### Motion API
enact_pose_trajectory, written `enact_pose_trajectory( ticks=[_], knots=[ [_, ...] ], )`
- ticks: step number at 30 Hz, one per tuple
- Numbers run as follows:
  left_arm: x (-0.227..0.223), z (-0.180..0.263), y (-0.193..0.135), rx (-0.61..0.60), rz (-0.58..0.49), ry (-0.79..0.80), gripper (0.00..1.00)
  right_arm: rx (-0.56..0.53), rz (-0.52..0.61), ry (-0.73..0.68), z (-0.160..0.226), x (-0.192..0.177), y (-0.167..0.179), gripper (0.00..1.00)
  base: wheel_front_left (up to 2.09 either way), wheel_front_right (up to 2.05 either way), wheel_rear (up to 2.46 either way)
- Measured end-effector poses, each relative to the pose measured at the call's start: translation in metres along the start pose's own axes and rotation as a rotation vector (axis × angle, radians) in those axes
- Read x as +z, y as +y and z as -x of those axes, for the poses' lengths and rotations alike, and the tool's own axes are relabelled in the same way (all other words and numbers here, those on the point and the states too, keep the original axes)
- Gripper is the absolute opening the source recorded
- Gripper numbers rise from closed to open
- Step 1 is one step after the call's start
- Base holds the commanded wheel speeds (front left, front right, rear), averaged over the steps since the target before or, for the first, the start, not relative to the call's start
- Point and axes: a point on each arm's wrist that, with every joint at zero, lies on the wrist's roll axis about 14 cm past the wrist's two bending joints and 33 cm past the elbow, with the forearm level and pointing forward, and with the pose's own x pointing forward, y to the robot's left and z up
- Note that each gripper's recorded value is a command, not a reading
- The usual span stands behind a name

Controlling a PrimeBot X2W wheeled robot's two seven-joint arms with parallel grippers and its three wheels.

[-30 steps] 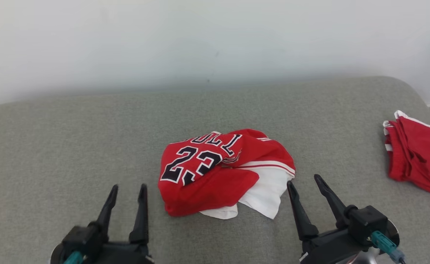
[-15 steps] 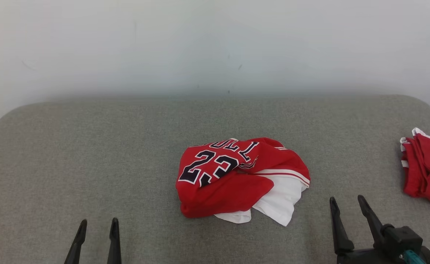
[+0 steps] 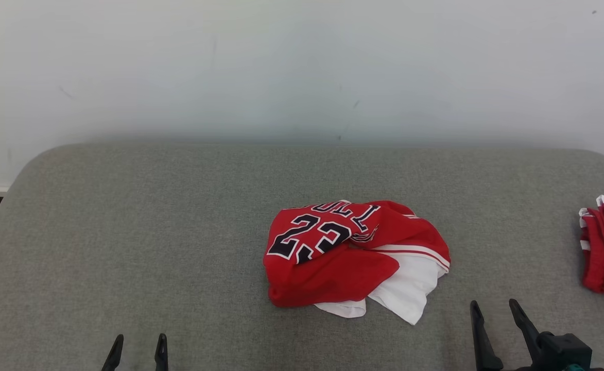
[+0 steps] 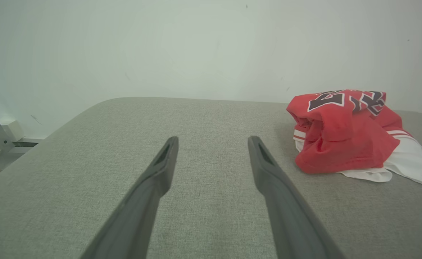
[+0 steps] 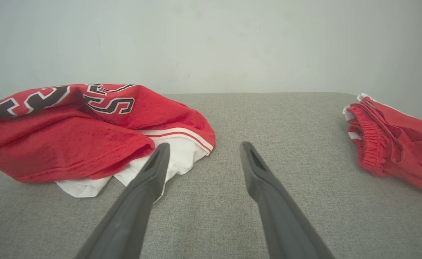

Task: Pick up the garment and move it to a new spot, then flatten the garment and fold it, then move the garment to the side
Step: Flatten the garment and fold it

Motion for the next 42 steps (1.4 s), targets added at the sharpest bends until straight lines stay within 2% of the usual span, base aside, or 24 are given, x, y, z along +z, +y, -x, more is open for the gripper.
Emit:
enact_pose_trajectory(
  ticks=[30,34,42],
  knots=[
    [-0.005,-0.011,-0.014,-0.028,0.033,0.011,1.00,0.006,-0.003,0.010,-0.002,-0.002,0.002,1.00,0.00,0.00,0.00],
    [-0.002,-0.018,-0.039,-0.105,0.044,0.001,1.00,0.002,-0.004,0.009,-0.002,-0.001,0.001,1.00,0.00,0.00,0.00],
    [0.001,-0.036,-0.129,-0.373,0.107,-0.002,1.00,-0.029,-0.017,-0.005,0.002,0.003,-0.008,1.00,0.00,0.00,0.00]
  ],
)
